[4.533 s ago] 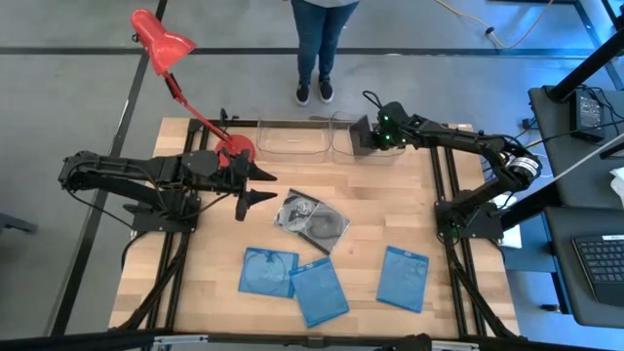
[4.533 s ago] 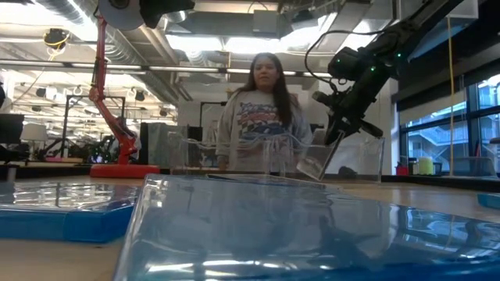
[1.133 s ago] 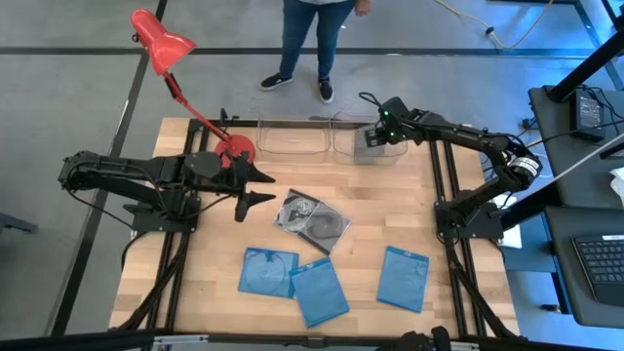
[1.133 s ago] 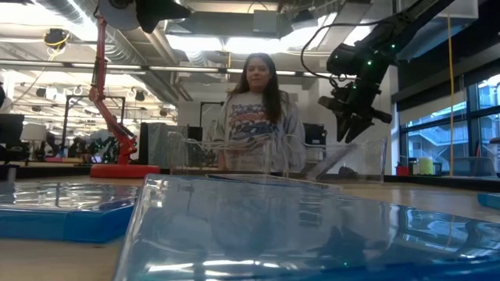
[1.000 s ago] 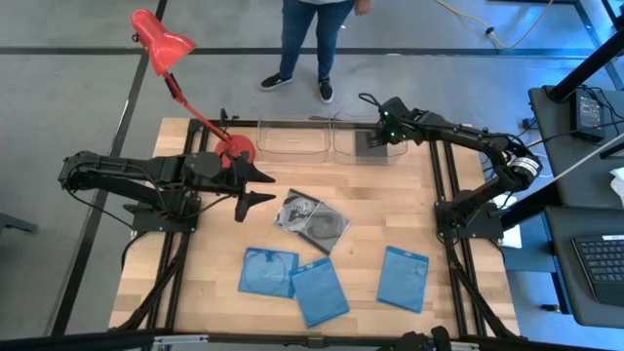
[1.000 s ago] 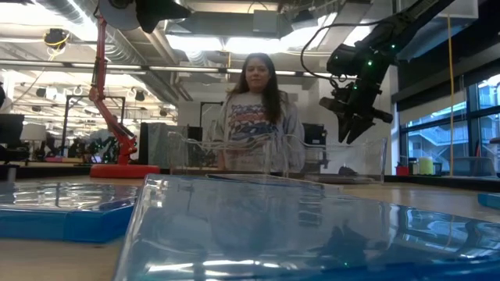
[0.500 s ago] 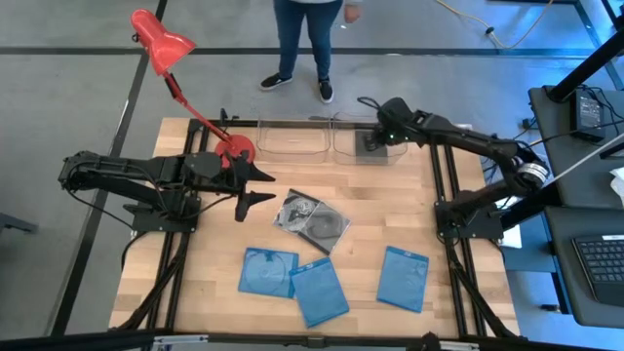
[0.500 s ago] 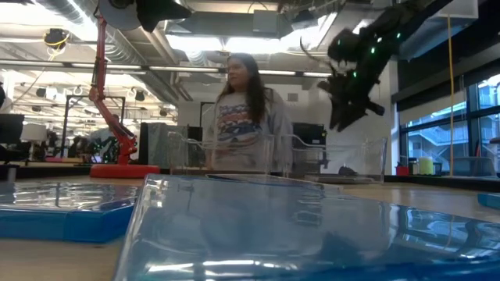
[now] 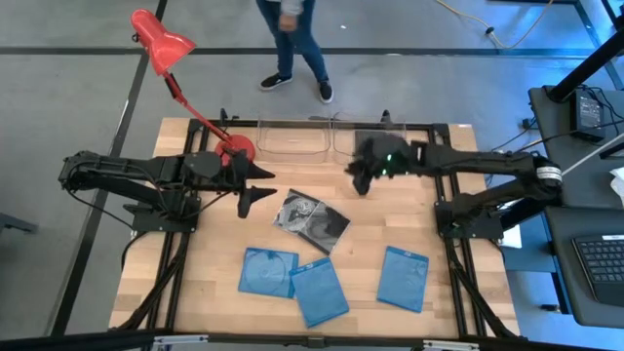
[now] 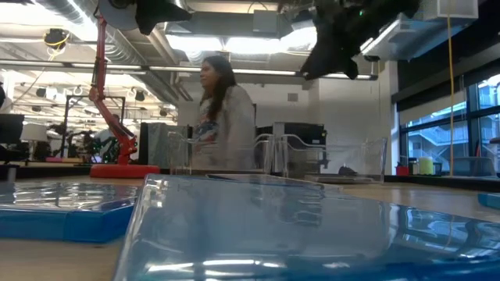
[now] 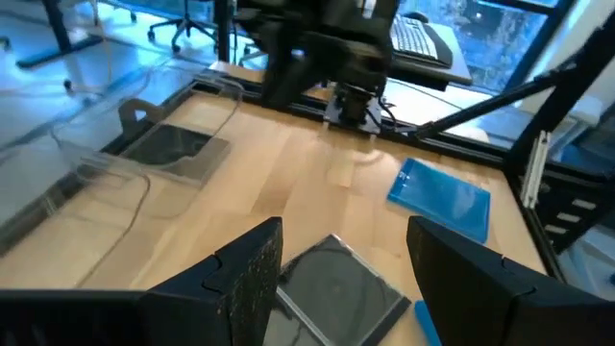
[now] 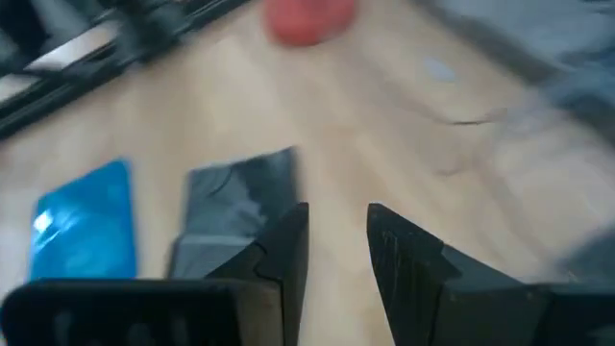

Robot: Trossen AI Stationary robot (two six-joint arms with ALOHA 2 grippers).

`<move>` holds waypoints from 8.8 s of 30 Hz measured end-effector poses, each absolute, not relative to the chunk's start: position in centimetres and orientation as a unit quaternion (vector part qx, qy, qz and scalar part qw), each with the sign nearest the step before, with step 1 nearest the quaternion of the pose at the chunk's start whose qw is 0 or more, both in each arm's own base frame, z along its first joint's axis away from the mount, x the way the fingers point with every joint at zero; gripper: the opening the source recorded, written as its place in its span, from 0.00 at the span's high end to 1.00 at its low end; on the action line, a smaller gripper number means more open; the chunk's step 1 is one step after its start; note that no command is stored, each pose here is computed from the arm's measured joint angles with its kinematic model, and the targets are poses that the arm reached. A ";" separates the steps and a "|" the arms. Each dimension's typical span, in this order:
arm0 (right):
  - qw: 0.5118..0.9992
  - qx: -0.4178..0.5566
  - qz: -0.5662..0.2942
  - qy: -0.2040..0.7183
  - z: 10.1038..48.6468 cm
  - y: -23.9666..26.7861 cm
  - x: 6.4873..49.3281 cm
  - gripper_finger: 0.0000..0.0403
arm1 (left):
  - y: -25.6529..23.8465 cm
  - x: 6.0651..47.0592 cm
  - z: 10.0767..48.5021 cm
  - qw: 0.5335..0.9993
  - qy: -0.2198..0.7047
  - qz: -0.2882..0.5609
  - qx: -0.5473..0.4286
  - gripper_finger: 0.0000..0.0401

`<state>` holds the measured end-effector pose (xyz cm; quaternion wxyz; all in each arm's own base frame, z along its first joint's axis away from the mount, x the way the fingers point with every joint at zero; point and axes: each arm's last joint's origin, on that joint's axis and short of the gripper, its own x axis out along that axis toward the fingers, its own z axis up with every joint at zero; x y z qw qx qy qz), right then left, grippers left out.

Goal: Pick & place jewel cases by type
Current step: Put the center blue cd case into the left transparent bin

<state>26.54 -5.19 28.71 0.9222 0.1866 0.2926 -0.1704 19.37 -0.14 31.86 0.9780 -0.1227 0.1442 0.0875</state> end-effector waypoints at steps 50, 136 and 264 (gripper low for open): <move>0.842 0.343 -0.045 0.413 24.5 10.6 27.5 0.72 | -20.7 26.8 16.3 0.700 0.263 0.113 -0.655 0.52; 0.776 0.363 -0.037 0.515 11.9 17.2 31.2 0.72 | -25.9 34.0 11.7 0.682 0.180 0.254 -0.661 0.57; 0.882 0.193 -0.196 0.384 26.0 1.8 26.7 0.72 | 14.7 35.9 18.4 0.398 -0.272 0.609 -0.630 0.94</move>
